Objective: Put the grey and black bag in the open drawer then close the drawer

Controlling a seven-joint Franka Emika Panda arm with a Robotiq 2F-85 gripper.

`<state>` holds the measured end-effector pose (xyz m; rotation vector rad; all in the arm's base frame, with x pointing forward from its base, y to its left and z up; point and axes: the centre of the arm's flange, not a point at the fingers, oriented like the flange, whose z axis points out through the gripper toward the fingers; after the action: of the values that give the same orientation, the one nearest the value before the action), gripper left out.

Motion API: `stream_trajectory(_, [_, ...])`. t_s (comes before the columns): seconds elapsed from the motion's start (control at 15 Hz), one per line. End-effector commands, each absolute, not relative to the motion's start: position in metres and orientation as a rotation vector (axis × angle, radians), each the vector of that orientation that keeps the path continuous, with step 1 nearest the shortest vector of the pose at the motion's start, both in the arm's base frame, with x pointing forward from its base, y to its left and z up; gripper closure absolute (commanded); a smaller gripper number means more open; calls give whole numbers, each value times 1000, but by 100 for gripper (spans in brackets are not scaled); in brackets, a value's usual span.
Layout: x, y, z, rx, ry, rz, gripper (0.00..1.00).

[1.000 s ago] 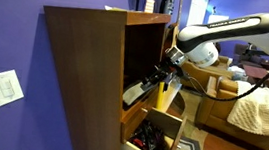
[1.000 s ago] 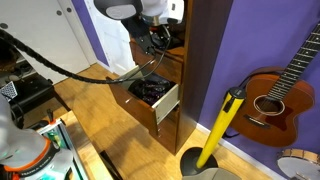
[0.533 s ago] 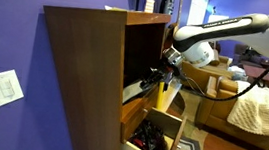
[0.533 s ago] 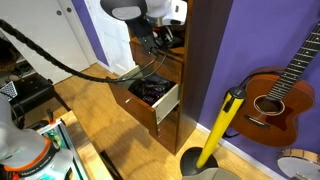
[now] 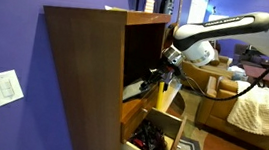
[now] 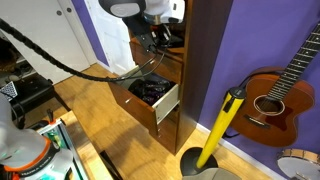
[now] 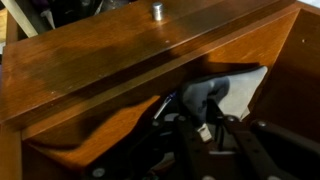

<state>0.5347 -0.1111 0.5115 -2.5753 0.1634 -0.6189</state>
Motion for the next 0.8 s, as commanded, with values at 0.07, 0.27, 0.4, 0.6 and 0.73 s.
stream_trajectory(0.07, [500,-96,517,-2623,57,-603,98])
stream_trajectory(0.27, [480,-91,527,-2643,22,-672,97])
stream_trajectory(0.4, [467,-89,533,-2650,5,-699,97])
stream_trajectory(0.6, [444,-87,543,-2655,-27,-761,96])
stream_trajectory(0.73, [432,-87,551,-2660,-35,-805,96])
